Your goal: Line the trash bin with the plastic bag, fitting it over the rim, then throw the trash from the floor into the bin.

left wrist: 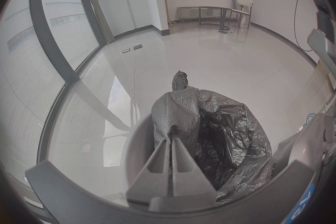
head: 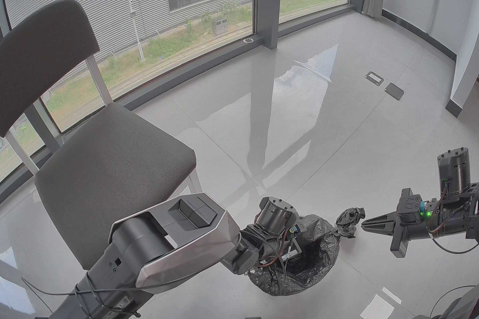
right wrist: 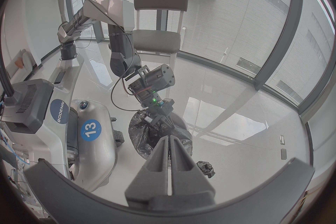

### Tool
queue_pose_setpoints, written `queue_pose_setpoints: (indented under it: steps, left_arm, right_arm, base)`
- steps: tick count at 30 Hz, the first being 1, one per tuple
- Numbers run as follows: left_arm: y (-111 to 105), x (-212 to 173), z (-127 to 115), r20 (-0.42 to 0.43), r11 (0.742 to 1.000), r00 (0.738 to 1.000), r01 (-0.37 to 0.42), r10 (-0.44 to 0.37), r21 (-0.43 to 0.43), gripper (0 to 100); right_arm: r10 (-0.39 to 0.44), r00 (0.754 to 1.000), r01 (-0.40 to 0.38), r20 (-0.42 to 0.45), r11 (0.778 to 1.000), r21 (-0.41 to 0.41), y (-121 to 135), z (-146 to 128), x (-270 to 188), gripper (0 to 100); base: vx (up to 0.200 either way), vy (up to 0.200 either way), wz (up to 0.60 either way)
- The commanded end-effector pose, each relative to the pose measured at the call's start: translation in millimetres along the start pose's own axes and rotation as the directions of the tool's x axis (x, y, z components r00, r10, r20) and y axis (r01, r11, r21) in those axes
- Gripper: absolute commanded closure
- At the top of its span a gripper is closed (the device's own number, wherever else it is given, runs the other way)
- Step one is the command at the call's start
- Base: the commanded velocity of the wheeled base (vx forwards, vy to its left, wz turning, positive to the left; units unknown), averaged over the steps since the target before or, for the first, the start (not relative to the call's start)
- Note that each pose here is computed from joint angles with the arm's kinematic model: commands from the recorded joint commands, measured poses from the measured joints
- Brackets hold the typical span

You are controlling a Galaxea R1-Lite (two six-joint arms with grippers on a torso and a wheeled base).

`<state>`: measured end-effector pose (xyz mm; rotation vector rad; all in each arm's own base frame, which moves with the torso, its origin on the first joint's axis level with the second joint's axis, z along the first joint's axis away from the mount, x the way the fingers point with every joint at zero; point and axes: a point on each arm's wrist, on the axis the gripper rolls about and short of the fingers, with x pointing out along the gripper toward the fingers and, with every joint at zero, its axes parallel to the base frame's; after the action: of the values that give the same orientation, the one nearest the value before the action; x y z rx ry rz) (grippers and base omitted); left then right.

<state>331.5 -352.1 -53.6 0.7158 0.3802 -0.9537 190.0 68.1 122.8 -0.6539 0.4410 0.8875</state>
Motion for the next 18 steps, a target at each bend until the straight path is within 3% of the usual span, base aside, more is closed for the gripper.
queue_pose_setpoints:
  steps: [1, 10, 18]
  left_arm:
    - [3.1, 1.9, 0.6, 0.007, 1.0, 1.0, -0.014, 0.014, -0.005, 100]
    - [22.8, -3.3, 25.8, 0.062, 0.992, 0.992, -0.106, 0.11, -0.063, 100]
    - [41.0, 0.3, 23.7, 0.043, 0.978, 0.982, -0.179, 0.185, -0.111, 100]
  right_arm:
    - [-0.003, 1.0, 0.003, 0.007, 1.0, -0.004, -1.2, 1.7, -0.1, 100]
    - [-0.005, 1.0, 0.005, 0.007, 1.0, -0.003, -2.1, 2.0, 0.1, 100]
    - [-0.006, 1.0, 0.006, 0.008, 1.0, -0.004, -2.2, 2.1, 0.1, 100]
  base:
    - [0.0, 0.0, 0.0]
    - [0.0, 0.0, 0.0]
    - [0.0, 0.0, 0.0]
